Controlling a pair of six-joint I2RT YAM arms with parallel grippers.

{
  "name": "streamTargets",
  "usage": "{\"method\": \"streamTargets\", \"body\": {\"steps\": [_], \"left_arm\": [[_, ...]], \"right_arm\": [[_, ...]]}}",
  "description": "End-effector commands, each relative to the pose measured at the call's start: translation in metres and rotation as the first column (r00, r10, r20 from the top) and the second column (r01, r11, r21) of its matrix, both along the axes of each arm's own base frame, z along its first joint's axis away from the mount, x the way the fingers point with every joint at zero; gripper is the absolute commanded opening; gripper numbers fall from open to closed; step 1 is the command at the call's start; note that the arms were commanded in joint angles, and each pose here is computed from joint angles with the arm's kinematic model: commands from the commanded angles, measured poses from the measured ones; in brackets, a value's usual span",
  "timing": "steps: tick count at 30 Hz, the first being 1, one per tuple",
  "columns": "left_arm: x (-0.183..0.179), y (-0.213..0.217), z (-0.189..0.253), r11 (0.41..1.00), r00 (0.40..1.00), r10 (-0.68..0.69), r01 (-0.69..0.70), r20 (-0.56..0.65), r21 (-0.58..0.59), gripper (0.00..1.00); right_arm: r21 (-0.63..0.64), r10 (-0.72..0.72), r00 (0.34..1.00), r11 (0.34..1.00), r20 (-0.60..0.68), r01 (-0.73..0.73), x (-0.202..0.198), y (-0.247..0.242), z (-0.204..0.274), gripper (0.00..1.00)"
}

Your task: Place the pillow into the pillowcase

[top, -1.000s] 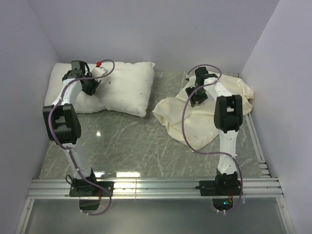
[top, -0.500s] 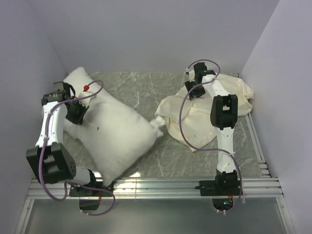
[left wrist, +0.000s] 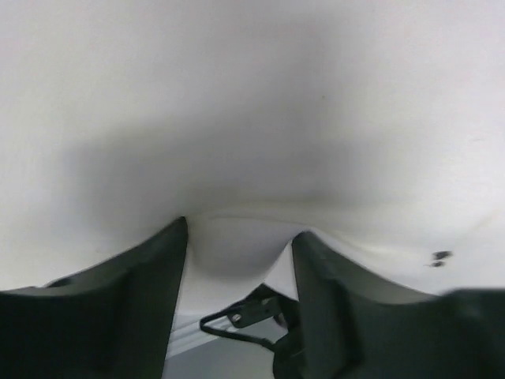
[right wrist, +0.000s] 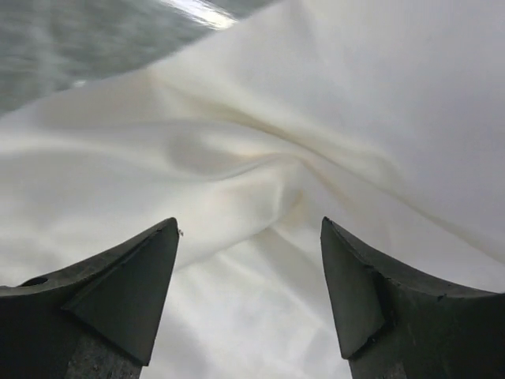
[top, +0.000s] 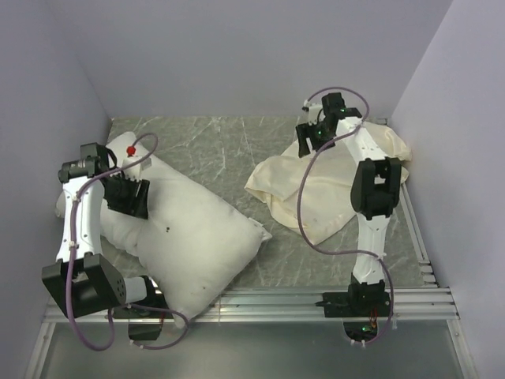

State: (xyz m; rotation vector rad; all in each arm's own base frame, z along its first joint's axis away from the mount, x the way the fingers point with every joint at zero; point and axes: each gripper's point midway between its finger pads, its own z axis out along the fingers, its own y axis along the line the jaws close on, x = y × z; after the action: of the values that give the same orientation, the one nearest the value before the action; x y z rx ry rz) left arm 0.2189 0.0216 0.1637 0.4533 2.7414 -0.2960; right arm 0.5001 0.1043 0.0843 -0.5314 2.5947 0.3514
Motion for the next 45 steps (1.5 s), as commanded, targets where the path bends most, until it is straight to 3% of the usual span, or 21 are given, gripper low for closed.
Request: {"method": "streamTargets", "body": {"steps": [1, 3, 5, 9, 12, 16, 18, 22, 24, 25, 28, 29, 31, 32, 34, 35, 37, 39, 41, 44, 45], "left_arm": [[0.031, -0.019, 0.055, 0.988, 0.98, 0.077, -0.05, 0.184, -0.146, 0.63], [0.035, -0.026, 0.072, 0.986, 0.972, 0.02, 0.02, 0.235, -0.165, 0.69], [0.038, -0.029, 0.094, 0.975, 0.933, -0.153, 0.197, 0.326, -0.107, 0.8], [0.062, -0.011, 0.111, 0.917, 0.808, -0.394, 0.377, 0.439, 0.13, 0.89], [0.102, 0.012, 0.103, 0.936, 0.81, -0.351, 0.292, 0.47, 0.195, 0.9], [0.134, 0.035, 0.072, 0.98, 0.863, -0.17, 0.097, 0.475, 0.173, 0.9], [0.141, 0.052, 0.059, 0.976, 0.87, -0.124, 0.02, 0.477, 0.218, 0.91], [0.142, 0.07, 0.011, 0.964, 0.916, -0.066, -0.044, 0.395, 0.263, 0.89], [0.128, 0.067, -0.006, 0.969, 0.944, -0.06, -0.023, 0.325, 0.248, 0.85], [0.117, 0.061, -0.018, 0.974, 0.954, -0.088, 0.021, 0.287, 0.227, 0.83], [0.08, 0.041, -0.038, 0.978, 0.968, -0.151, 0.117, 0.202, 0.17, 0.76], [0.066, 0.036, -0.043, 0.98, 0.974, -0.152, 0.127, 0.167, 0.152, 0.73], [0.041, 0.024, -0.047, 0.98, 0.975, -0.177, 0.162, 0.134, 0.115, 0.65], [0.032, 0.016, -0.047, 0.978, 0.971, -0.202, 0.193, 0.127, 0.082, 0.63], [0.004, 0.005, -0.047, 0.972, 0.968, -0.233, 0.229, 0.093, 0.05, 0.58], [-0.004, -0.001, -0.045, 0.968, 0.963, -0.251, 0.249, 0.095, 0.031, 0.57], [-0.029, -0.012, -0.039, 0.948, 0.943, -0.319, 0.319, 0.092, 0.012, 0.61], [-0.037, -0.016, -0.031, 0.931, 0.923, -0.363, 0.363, 0.124, 0.022, 0.8], [-0.032, -0.015, -0.016, 0.92, 0.898, -0.391, 0.382, 0.201, 0.085, 0.87], [-0.019, -0.028, 0.023, 0.877, 0.818, -0.475, 0.47, 0.324, 0.099, 0.99], [-0.009, -0.039, 0.049, 0.849, 0.758, -0.511, 0.52, 0.406, 0.099, 0.99]], "right_arm": [[0.173, 0.091, 0.983, 0.978, 0.157, -0.118, -0.026, 0.035, 0.107, 0.8], [0.233, 0.164, 0.975, 0.953, 0.149, -0.195, -0.054, 0.052, 0.126, 0.8], [0.304, 0.261, 0.956, 0.907, 0.137, -0.292, -0.082, 0.071, 0.137, 0.8], [0.404, 0.463, 0.886, 0.812, -0.005, -0.421, -0.166, 0.097, 0.128, 0.79], [0.433, 0.614, 0.784, 0.733, -0.092, -0.524, -0.221, 0.111, 0.108, 0.77], [0.485, 0.756, 0.638, 0.618, -0.15, -0.619, -0.282, 0.123, 0.09, 0.83], [0.503, 0.806, 0.566, 0.567, -0.174, -0.652, -0.304, 0.128, 0.082, 0.9], [0.504, 0.863, 0.454, 0.5, -0.222, -0.704, -0.338, 0.151, 0.067, 0.91], [0.489, 0.86, 0.476, 0.5, -0.183, -0.715, -0.326, 0.169, 0.06, 0.88], [0.49, 0.816, 0.535, 0.567, -0.221, -0.663, -0.319, 0.177, 0.057, 0.86], [0.402, 0.716, 0.672, 0.681, -0.191, -0.612, -0.267, 0.199, 0.04, 0.67], [0.356, 0.669, 0.719, 0.729, -0.188, -0.585, -0.242, 0.2, 0.032, 0.55], [0.351, 0.606, 0.778, 0.774, -0.167, -0.528, -0.214, 0.208, 0.03, 0.42], [0.349, 0.578, 0.802, 0.79, -0.151, -0.504, -0.195, 0.213, 0.031, 0.28], [0.335, 0.498, 0.859, 0.834, -0.119, -0.438, -0.163, 0.21, 0.035, 0.17], [0.324, 0.467, 0.88, 0.849, -0.089, -0.418, -0.145, 0.212, 0.037, 0.02], [0.328, 0.41, 0.911, 0.867, -0.04, -0.376, -0.118, 0.209, 0.046, 0.0], [0.343, 0.394, 0.919, 0.863, 0.002, -0.371, -0.103, 0.211, 0.057, 0.0], [0.362, 0.408, 0.913, 0.849, 0.013, -0.385, -0.103, 0.216, 0.066, 0.0], [0.362, 0.437, 0.899, 0.837, 0.006, -0.409, -0.118, 0.221, 0.063, 0.0], [0.358, 0.441, 0.897, 0.836, 0.016, -0.417, -0.12, 0.222, 0.062, 0.0]]}}
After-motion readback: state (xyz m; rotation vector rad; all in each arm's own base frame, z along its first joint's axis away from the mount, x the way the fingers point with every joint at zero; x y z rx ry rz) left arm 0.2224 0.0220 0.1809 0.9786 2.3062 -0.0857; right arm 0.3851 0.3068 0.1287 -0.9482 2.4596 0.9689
